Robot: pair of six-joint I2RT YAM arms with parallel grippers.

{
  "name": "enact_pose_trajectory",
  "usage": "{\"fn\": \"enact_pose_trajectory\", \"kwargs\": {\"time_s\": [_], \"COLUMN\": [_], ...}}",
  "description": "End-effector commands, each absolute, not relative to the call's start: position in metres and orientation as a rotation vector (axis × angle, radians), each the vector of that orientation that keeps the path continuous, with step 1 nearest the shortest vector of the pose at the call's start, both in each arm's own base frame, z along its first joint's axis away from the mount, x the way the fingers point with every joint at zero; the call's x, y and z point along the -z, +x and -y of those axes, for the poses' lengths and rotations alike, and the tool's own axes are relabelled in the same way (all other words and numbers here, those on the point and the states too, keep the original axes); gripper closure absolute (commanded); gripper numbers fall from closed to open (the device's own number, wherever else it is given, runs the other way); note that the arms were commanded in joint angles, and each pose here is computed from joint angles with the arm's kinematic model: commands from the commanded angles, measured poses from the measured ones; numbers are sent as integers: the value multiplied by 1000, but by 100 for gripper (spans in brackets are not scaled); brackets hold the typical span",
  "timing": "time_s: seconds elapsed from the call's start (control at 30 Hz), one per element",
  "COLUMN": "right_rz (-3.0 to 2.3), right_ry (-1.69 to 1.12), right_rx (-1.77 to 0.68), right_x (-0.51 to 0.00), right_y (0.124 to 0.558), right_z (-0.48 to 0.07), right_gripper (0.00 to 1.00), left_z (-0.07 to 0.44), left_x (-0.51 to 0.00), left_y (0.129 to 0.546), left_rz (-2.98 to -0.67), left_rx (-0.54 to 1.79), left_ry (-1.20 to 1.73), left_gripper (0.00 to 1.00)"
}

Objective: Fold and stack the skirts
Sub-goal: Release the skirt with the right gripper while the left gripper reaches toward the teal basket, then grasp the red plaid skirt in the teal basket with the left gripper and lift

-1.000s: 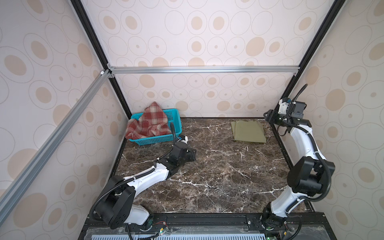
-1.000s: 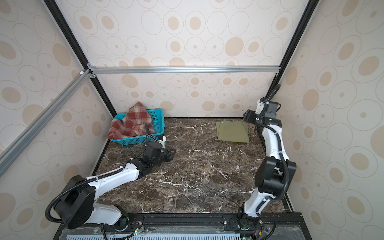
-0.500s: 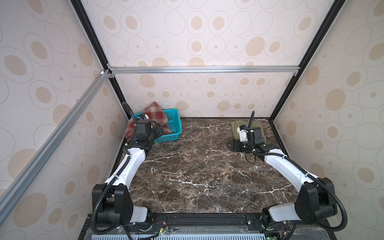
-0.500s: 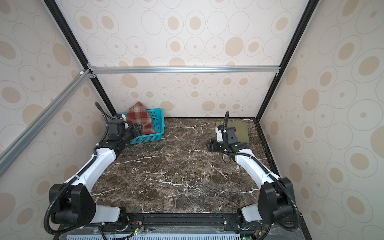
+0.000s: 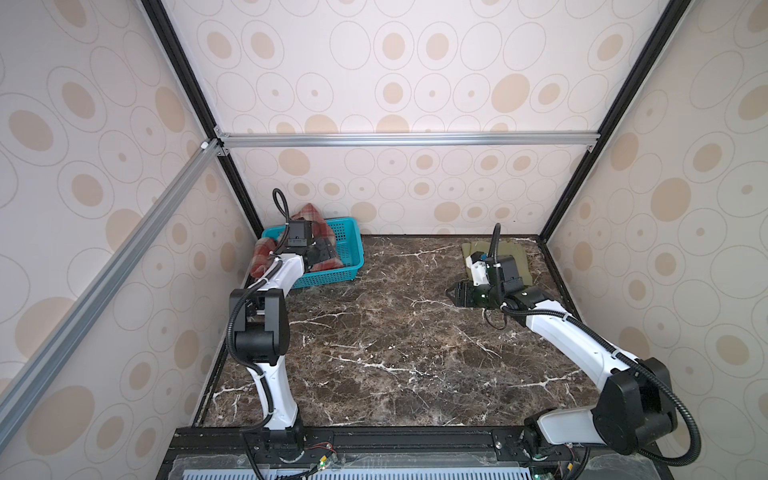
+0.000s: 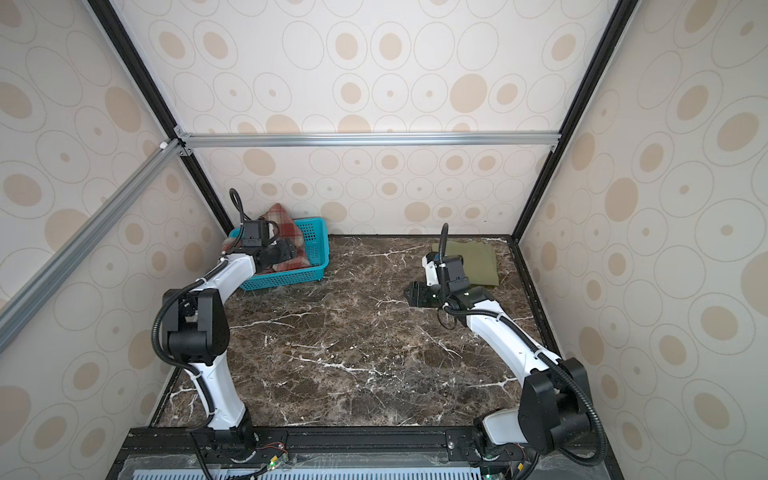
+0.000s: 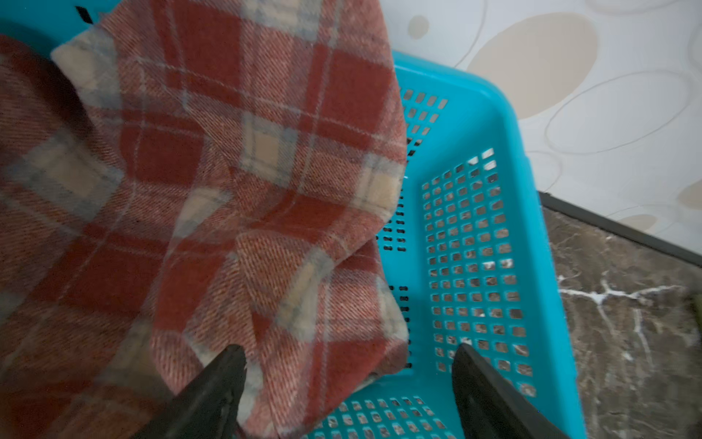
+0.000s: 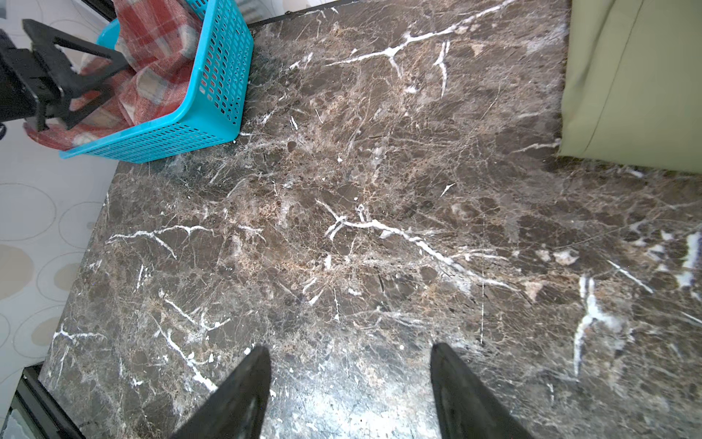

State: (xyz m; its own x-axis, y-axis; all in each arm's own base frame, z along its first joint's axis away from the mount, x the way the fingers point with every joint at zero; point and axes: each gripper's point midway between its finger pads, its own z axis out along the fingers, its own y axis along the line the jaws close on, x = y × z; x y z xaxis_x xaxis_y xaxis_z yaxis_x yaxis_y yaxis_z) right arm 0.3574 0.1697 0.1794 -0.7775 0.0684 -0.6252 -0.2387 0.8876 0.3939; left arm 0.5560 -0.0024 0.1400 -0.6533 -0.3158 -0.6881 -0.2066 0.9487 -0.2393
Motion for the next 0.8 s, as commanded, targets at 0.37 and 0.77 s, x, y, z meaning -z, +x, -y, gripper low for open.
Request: {"fn": "enact_pose_trajectory", "kwargs": {"time_s": [0.37, 0.77], "right_rz": [-2391, -2410], "right_ry": [-199, -190], "right_rx": [-628, -621], "right_x": [-182, -173], "right_y": [372, 377], "right_z": [-183, -183], "right_gripper": [31, 31], "left_z": [-27, -30], "left_x": [-100, -89], "left_y": [579, 584], "left_rz": [-2399, -2421], "left_rx": [-72, -108], "left_ry": [-312, -306], "left_gripper": [23, 100]}}
